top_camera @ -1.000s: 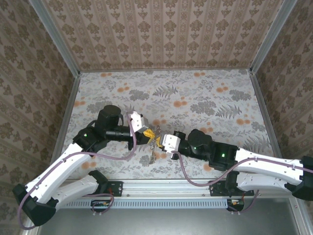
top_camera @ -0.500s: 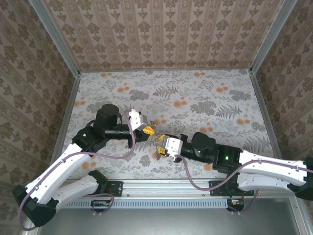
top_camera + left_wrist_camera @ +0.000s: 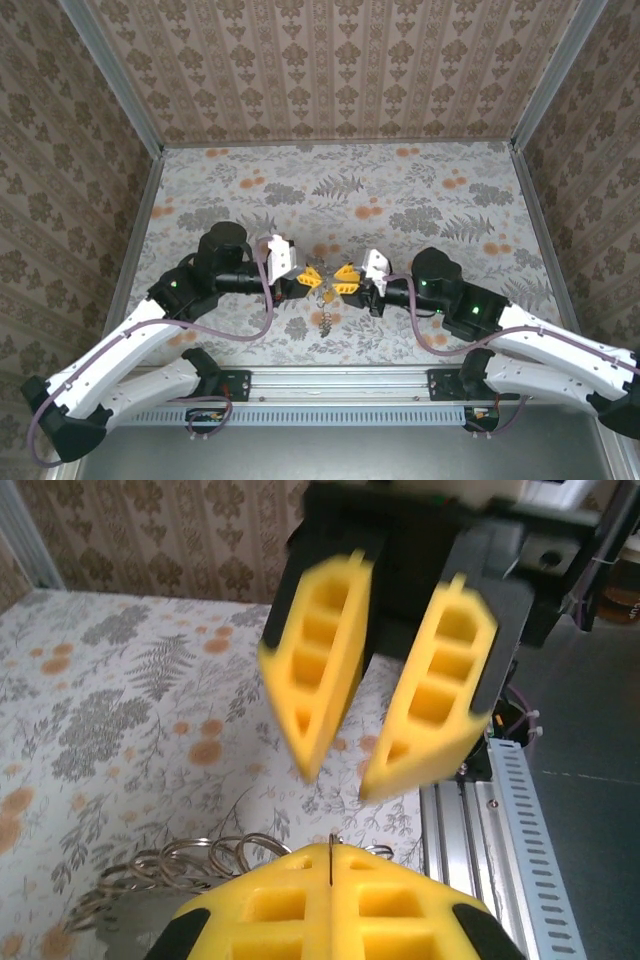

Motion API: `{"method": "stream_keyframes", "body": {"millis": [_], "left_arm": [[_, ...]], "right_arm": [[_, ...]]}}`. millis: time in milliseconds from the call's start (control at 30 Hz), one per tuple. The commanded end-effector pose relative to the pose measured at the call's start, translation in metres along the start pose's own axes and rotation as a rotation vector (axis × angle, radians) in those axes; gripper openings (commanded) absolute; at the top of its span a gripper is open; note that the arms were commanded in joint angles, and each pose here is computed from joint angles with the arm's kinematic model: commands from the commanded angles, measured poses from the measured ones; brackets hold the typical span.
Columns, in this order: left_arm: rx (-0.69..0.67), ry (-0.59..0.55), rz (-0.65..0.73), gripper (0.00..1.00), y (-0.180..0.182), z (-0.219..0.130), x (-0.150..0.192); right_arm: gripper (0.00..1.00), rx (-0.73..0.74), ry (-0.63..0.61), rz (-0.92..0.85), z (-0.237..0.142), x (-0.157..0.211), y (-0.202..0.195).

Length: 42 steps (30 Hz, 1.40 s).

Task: Put the keys on the keyring

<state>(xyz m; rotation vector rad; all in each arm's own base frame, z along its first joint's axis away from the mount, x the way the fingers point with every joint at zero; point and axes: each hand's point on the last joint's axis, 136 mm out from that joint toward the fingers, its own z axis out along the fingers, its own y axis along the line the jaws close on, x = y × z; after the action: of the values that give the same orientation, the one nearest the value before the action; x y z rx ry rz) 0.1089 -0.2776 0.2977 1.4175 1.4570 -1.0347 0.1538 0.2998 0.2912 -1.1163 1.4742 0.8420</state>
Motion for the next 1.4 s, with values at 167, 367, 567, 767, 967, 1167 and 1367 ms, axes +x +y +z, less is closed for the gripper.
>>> {"method": "stream_keyframes", "body": {"millis": [167, 367, 567, 767, 967, 1167, 1367], "left_arm": [[-0.027, -0.085, 0.096, 0.00, -0.001, -0.001, -0.021], [-0.016, -0.093, 0.102, 0.00, -0.004, -0.001, -0.023], [-0.005, -0.102, 0.107, 0.00, -0.007, -0.002, -0.023], [-0.003, -0.105, 0.109, 0.00, -0.008, -0.002, -0.023], [-0.008, -0.106, 0.109, 0.00, -0.009, -0.004, -0.023], [0.003, -0.107, 0.111, 0.00, -0.011, -0.004, -0.022], [0.007, -0.111, 0.113, 0.00, -0.012, -0.005, -0.023]], "right_arm": [[0.24, -0.157, -0.074, 0.028, -0.010, -0.020, 0.027], [0.20, -0.099, -0.065, 0.025, -0.010, -0.018, 0.018], [0.18, 0.005, -0.083, 0.019, -0.017, -0.018, 0.003], [0.18, -0.005, -0.078, 0.020, -0.012, -0.018, 0.003], [0.18, -0.024, -0.065, 0.027, -0.006, -0.014, 0.005], [0.18, -0.023, -0.061, 0.026, -0.002, -0.014, 0.003], [0.20, -0.045, -0.062, 0.026, 0.001, -0.014, 0.006]]}}
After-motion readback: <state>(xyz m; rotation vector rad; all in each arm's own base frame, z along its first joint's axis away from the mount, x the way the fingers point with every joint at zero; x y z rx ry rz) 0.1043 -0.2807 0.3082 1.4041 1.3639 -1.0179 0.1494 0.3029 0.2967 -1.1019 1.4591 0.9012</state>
